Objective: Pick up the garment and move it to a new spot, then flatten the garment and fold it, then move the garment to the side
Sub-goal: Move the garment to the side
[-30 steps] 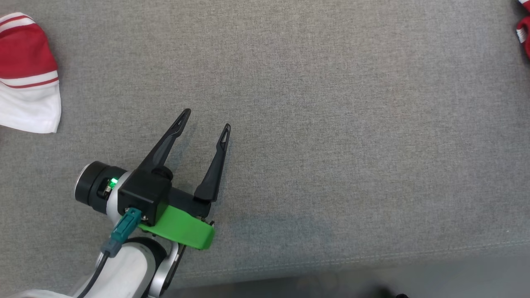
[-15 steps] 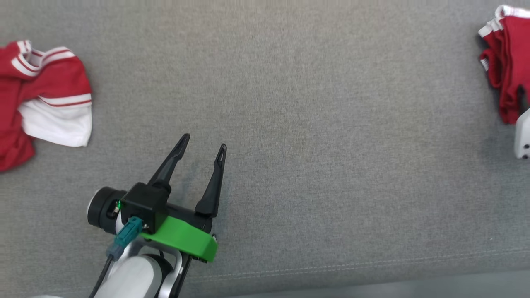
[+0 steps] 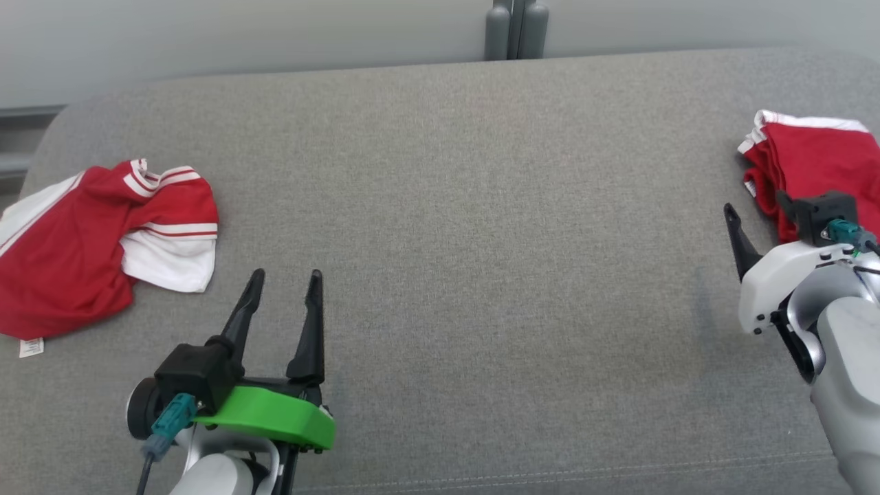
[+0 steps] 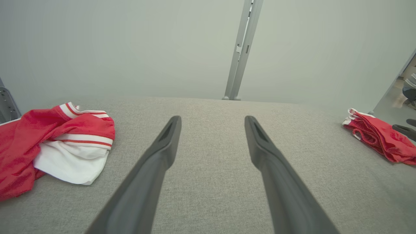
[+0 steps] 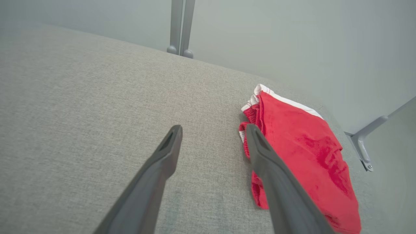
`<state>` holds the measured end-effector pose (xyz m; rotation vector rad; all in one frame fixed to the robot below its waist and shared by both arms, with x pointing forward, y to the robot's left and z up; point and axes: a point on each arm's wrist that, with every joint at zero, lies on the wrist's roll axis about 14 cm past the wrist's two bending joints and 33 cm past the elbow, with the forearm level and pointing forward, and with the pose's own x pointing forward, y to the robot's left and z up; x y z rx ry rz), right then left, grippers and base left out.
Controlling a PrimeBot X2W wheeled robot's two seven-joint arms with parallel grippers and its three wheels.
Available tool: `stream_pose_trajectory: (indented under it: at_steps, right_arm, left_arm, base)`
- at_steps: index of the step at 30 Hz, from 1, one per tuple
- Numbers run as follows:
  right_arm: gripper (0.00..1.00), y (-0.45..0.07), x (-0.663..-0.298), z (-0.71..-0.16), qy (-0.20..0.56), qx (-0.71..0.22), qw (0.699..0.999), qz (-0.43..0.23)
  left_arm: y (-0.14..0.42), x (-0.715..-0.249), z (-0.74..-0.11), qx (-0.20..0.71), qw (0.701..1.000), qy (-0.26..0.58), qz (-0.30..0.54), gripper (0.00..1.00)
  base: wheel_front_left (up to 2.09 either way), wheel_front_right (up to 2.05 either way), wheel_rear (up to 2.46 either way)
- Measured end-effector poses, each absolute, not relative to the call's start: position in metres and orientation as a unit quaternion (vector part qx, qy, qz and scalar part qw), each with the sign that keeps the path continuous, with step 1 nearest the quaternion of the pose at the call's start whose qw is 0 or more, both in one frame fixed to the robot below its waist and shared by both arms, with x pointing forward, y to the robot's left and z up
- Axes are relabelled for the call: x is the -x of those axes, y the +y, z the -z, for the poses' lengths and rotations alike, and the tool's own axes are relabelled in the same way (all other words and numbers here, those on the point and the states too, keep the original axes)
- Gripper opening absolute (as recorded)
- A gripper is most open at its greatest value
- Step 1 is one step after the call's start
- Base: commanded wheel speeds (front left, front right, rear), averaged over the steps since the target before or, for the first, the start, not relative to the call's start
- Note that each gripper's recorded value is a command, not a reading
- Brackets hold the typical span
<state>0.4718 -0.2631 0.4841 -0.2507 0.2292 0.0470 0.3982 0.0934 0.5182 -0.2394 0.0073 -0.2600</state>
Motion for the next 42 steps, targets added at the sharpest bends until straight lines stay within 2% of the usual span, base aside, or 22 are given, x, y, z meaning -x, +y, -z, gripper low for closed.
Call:
stream_pose_trajectory:
  at_steps: [3,5,8,14,18,27,42]
  right_arm:
    - [1.00,-0.243,-0.463,-0.502,0.081,0.095,0.991,-0.040]
    - [1.00,-0.229,-0.456,-0.523,0.039,0.029,0.998,-0.036]
    - [1.00,-0.211,-0.445,-0.533,0.008,-0.016,0.999,-0.043]
    - [1.00,-0.181,-0.425,-0.535,-0.020,-0.072,0.996,-0.052]
    - [1.00,-0.175,-0.413,-0.538,-0.035,-0.091,0.994,-0.047]
    - [1.00,-0.151,-0.384,-0.524,-0.020,-0.101,0.992,-0.072]
    - [1.00,-0.137,-0.353,-0.501,0.028,-0.083,0.992,-0.094]
  left_arm:
    - [0.110,-0.393,-0.527,0.114,0.988,-0.016,0.101,1.00]
    - [0.123,-0.389,-0.535,0.110,0.991,-0.029,0.078,1.00]
    - [0.142,-0.386,-0.538,0.107,0.992,-0.038,0.044,1.00]
    - [0.175,-0.381,-0.538,0.123,0.991,-0.042,-0.012,1.00]
    - [0.184,-0.374,-0.532,0.127,0.991,-0.039,-0.017,1.00]
    - [0.181,-0.355,-0.519,0.077,0.996,-0.026,0.037,1.00]
    - [0.201,-0.336,-0.509,0.064,0.998,-0.016,0.007,1.00]
  base:
    - [0.00,0.00,0.00]
    - [0.00,0.00,0.00]
    - [0.00,0.00,0.00]
    - [0.00,0.00,0.00]
    - [0.00,0.00,0.00]
    - [0.00,0.00,0.00]
    - [0.00,0.00,0.00]
